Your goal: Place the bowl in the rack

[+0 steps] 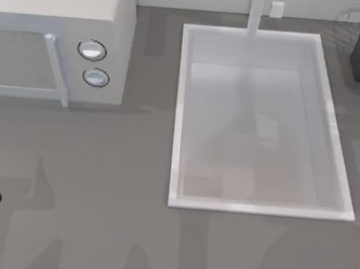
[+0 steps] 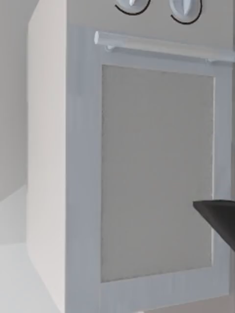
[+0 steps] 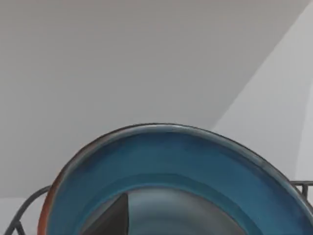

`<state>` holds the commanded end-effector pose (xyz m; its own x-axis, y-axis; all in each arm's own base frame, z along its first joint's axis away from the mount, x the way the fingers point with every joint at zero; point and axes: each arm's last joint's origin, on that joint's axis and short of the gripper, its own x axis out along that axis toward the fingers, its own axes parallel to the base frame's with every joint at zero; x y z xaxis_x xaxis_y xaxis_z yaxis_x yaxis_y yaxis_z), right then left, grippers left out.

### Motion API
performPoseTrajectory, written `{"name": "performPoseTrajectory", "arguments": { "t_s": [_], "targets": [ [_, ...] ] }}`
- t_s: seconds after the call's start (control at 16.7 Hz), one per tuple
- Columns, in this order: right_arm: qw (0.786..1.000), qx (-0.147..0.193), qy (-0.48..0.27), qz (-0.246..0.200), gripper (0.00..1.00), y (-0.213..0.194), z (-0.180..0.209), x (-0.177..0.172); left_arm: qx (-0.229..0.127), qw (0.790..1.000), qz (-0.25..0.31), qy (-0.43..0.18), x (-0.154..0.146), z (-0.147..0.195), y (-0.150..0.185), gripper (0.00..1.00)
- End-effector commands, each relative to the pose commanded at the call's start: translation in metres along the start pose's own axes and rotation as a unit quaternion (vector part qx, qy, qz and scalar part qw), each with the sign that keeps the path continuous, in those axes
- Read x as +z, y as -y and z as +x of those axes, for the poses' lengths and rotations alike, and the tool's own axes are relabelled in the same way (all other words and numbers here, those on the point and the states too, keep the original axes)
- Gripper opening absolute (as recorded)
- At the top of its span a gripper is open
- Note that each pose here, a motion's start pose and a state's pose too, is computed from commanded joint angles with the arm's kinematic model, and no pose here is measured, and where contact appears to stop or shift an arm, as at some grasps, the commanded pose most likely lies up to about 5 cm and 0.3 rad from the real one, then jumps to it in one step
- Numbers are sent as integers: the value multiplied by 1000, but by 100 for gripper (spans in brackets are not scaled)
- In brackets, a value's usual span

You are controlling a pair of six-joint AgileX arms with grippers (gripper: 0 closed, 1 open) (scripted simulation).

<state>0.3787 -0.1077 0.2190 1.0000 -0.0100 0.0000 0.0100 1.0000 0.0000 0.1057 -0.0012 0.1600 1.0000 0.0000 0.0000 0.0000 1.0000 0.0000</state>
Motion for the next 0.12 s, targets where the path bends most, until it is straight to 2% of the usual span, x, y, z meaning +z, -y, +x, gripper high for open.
{"name": "performPoseTrajectory", "arguments": {
  "t_s": [0.12],
  "targets": [
    [1000,0,0,0,100,0,0,0,0,1000,0,0,0,0,0,100]
  ]
}}
